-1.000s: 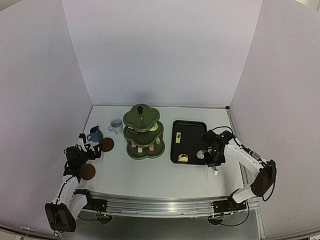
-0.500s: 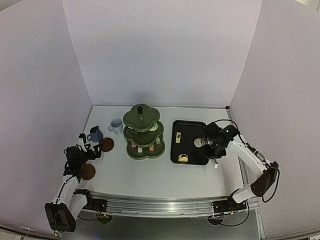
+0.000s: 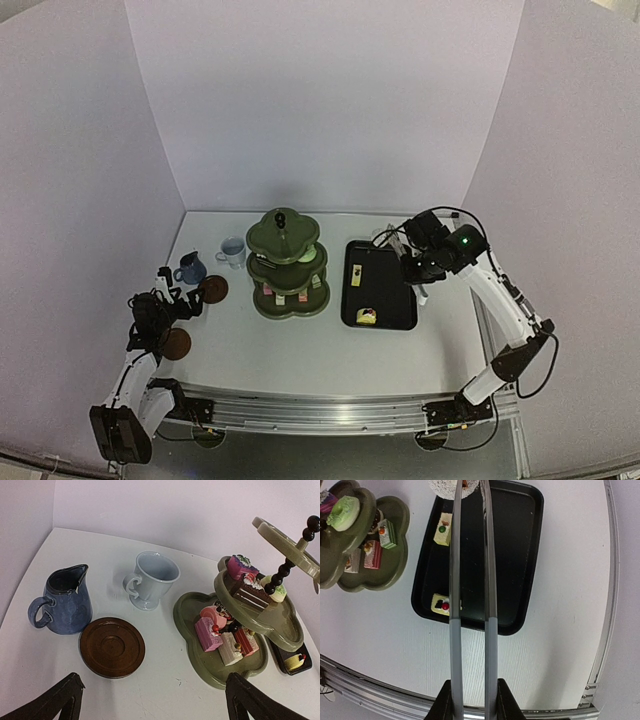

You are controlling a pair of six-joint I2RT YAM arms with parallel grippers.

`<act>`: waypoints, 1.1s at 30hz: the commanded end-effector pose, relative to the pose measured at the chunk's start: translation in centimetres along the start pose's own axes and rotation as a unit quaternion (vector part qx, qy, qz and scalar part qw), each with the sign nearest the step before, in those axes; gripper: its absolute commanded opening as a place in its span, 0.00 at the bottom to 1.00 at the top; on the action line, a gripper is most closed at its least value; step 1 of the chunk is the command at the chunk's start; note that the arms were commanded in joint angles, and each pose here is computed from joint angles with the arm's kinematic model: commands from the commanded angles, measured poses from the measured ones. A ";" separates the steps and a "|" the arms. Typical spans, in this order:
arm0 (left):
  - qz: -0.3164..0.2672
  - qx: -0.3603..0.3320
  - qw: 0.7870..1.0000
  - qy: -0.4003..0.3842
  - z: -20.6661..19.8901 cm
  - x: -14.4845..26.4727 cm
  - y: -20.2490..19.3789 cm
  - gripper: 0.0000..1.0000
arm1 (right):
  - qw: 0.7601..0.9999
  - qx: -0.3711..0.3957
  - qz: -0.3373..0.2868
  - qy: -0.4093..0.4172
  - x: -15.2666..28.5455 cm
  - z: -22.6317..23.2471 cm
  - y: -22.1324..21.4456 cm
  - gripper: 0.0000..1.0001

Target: Serve the afternoon tea

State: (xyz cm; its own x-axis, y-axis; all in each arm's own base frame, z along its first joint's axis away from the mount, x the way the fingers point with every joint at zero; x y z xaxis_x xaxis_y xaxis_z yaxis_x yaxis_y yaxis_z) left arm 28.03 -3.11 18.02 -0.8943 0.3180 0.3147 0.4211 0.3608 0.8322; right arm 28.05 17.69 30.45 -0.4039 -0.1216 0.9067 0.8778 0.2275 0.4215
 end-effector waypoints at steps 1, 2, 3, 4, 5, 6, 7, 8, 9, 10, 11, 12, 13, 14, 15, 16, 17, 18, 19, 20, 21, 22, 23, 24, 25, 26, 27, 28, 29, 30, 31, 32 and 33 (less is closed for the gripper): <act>-0.013 -0.001 1.000 -0.009 -0.3 0.1 0.8 1.00 | 0.998 0.054 -0.023 -0.002 2.7 2.2 1.5 0.00; -0.014 -0.002 1.000 -0.010 -0.4 0.1 0.8 1.00 | 0.997 0.066 -0.038 0.003 3.2 3.1 2.2 0.00; -0.014 -0.002 1.000 -0.009 -0.3 0.1 0.8 1.00 | 0.995 0.078 -0.055 0.009 3.9 4.0 2.9 0.00; -0.014 -0.002 1.000 -0.009 -0.3 0.1 0.8 1.00 | 0.993 0.090 -0.069 0.013 4.4 5.0 3.5 0.00; -0.013 -0.002 1.000 -0.009 -0.3 0.1 0.7 1.00 | 0.992 0.102 -0.076 0.016 4.3 6.0 4.1 0.00; -0.013 -0.002 1.000 -0.009 -0.3 0.1 0.8 1.00 | 0.990 0.113 -0.085 0.021 4.4 6.8 4.6 0.00; -0.014 -0.002 1.000 -0.009 -0.3 0.1 0.8 1.00 | 0.988 0.123 -0.093 0.024 4.6 7.6 5.0 0.00; -0.015 -0.002 1.000 -0.009 -0.4 0.1 0.8 1.00 | 0.986 0.131 -0.100 0.032 4.6 8.6 5.5 0.00; -0.015 -0.003 1.000 -0.009 -0.4 0.1 0.9 1.00 | 0.984 0.139 -0.107 0.038 4.6 9.4 5.8 0.00; -0.015 -0.003 1.000 -0.008 -0.4 0.1 0.9 1.00 | 0.982 0.147 -0.113 0.044 4.7 10.1 6.1 0.00; -0.014 -0.002 1.000 -0.007 -0.3 0.2 0.8 1.00 | 0.979 0.156 -0.121 0.052 4.8 10.9 6.3 0.00; -0.015 -0.003 1.000 -0.008 -0.4 0.2 0.9 1.00 | 0.978 0.163 -0.120 0.055 4.6 11.4 6.3 0.00; -0.016 -0.003 1.000 -0.008 -0.4 0.2 1.0 1.00 | 0.977 0.169 -0.118 0.056 4.3 11.8 6.3 0.00; -0.016 -0.004 1.000 -0.008 -0.4 0.2 1.0 1.00 | 0.977 0.174 -0.113 0.055 3.9 12.1 6.2 0.00; -0.016 -0.004 1.000 -0.008 -0.4 0.2 1.0 1.00 | 0.976 0.179 -0.108 0.055 3.6 12.4 6.0 0.00; -0.016 -0.004 1.000 -0.007 -0.4 0.2 0.9 1.00 | 0.976 0.183 -0.102 0.057 3.3 12.6 5.7 0.00; -0.015 -0.004 1.000 -0.008 -0.4 0.2 0.9 1.00 | 0.976 0.187 -0.097 0.056 3.0 12.8 5.5 0.00; -0.015 -0.003 1.000 -0.008 -0.4 0.2 0.9 1.00 | 0.976 0.190 -0.093 0.054 2.7 12.9 5.4 0.00; -0.015 -0.003 1.000 -0.008 -0.4 0.2 0.9 1.00 | 0.976 0.192 -0.089 0.051 2.5 12.9 5.3 0.00; -0.015 -0.003 1.000 -0.008 -0.4 0.1 0.9 1.00 | 0.976 0.194 -0.085 0.047 2.2 12.9 5.1 0.00; -0.015 -0.004 1.000 -0.009 -0.4 0.1 0.9 1.00 | 0.976 0.196 -0.082 0.044 2.0 12.9 5.0 0.00; -0.014 -0.003 1.000 -0.009 -0.4 0.1 0.8 1.00 | 0.976 0.198 -0.080 0.044 1.9 12.9 5.0 0.00; -0.013 -0.002 1.000 -0.009 -0.4 0.1 0.8 1.00 | 0.976 0.199 -0.079 0.044 1.8 13.1 5.0 0.00; -0.013 -0.002 1.000 -0.009 -0.3 0.1 0.8 1.00 | 0.975 0.201 -0.078 0.044 1.7 13.2 5.0 0.00; -0.013 -0.002 1.000 -0.009 -0.3 0.1 0.8 1.00 | 0.975 0.203 -0.076 0.044 1.5 13.2 5.0 0.00; -0.013 -0.002 1.000 -0.009 -0.4 0.1 0.8 1.00 | 0.975 0.205 -0.075 0.042 1.4 13.3 5.0 0.00; -0.013 -0.002 1.000 -0.009 -0.4 0.1 0.8 1.00 | 0.975 0.207 -0.072 0.040 1.2 13.3 4.9 0.00; -0.014 -0.002 1.000 -0.009 -0.4 0.1 0.8 1.00 | 0.975 0.208 -0.068 0.037 1.0 13.2 4.8 0.00; -0.014 -0.002 1.000 -0.009 -0.4 0.1 0.8 1.00 | 0.975 0.211 -0.065 0.034 0.8 13.3 4.7 0.00; -0.014 -0.002 1.000 -0.009 -0.4 0.1 0.8 1.00 | 0.975 0.213 -0.062 0.032 0.6 13.3 4.7 0.00; -0.015 -0.002 1.000 -0.009 -0.4 0.1 0.8 1.00 | 0.974 0.215 -0.060 0.029 0.4 13.3 4.6 0.00; -0.014 -0.002 1.000 -0.009 -0.4 0.1 0.8 1.00 | 0.974 0.218 -0.059 0.026 0.3 13.4 4.6 0.00; -0.014 -0.002 1.000 -0.010 -0.4 0.1 0.8 1.00 | 0.973 0.220 -0.058 0.023 0.2 13.4 4.6 0.00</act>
State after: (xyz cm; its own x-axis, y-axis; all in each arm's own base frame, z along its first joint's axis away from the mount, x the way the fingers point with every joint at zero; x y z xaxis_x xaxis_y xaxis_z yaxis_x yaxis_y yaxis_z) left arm 28.00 -3.20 18.02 -0.8923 0.3240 0.3144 0.4236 0.3600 0.8313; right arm 29.41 32.67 34.43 -0.5093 -0.3070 0.8040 0.6112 0.5287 0.5890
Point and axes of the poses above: each gripper's point midway between its finger pads, its own x axis back along the fingers, its own z axis along the line the jaws close on, y = z × x, the point moved 3 cm from there along x, back along the fingers, and after that the axes turned 8 degrees about x, right-handed, at the moved point
